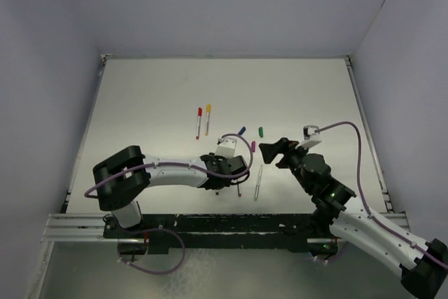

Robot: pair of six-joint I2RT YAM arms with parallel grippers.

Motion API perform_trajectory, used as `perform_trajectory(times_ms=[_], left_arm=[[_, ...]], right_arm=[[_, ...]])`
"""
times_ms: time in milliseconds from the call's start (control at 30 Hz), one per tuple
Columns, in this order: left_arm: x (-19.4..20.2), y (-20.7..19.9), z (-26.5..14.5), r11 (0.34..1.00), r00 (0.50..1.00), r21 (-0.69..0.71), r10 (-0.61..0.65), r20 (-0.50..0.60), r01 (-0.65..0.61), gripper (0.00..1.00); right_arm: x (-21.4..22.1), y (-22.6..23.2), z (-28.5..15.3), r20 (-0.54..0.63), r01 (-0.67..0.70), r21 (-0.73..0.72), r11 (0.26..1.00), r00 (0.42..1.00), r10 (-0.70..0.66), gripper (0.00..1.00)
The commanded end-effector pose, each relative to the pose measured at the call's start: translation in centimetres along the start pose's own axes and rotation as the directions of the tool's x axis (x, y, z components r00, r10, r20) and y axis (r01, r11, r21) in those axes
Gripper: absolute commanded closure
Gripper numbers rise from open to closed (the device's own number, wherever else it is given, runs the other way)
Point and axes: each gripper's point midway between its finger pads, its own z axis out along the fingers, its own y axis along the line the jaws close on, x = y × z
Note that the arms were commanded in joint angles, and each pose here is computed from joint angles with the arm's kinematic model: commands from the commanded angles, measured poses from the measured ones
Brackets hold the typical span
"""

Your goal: Insert the pens into the pen caps

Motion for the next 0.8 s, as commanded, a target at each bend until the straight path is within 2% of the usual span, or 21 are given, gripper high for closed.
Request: perform_trajectory(times_ms=[0,267,433,567,733,767], left_arm=[[2.1,2.7,0.5,0.996,0.999,-0.087,0.009,-0.045,-0.013,0.52],[5.0,4.6,1.3,0.995,0.994,-0.097,-0.036,-0.107,0.025,0.55],[6.5,4.7,2.4,0.997,0.985,-0.030,-0.078,-0.155,0.075,0.61],[7.1,4.9,2.8,0.998,0.982,-0.019,-0.068,-0.178,0.066,0.73],[8.0,4.8,3.2,0.998,0.978,-0.006,-0.055,-0.203,0.055,0.99],[8.1,4.7,3.2,0.998,0.977,0.001,-0.057,-0.205,0.058,1.00]], right_arm=[[-1.6,2.0,0.3,0.023,-0.034,-0.046,0.998,0.999,0.035,0.14],[-2.4,2.5,0.4,0.018,-0.035,-0.038,0.999,0.999,0.036,0.14],[-2.4,2.6,0.3,-0.005,-0.038,-0.020,0.999,0.999,0.038,0.14],[-2.4,2.4,0.3,-0.013,-0.049,0.001,0.999,0.999,0.049,0.14],[-2.6,2.4,0.5,-0.013,-0.051,0.014,0.999,0.999,0.052,0.14],[-2.6,2.5,0.6,-0.014,-0.049,0.017,0.999,0.999,0.049,0.15]])
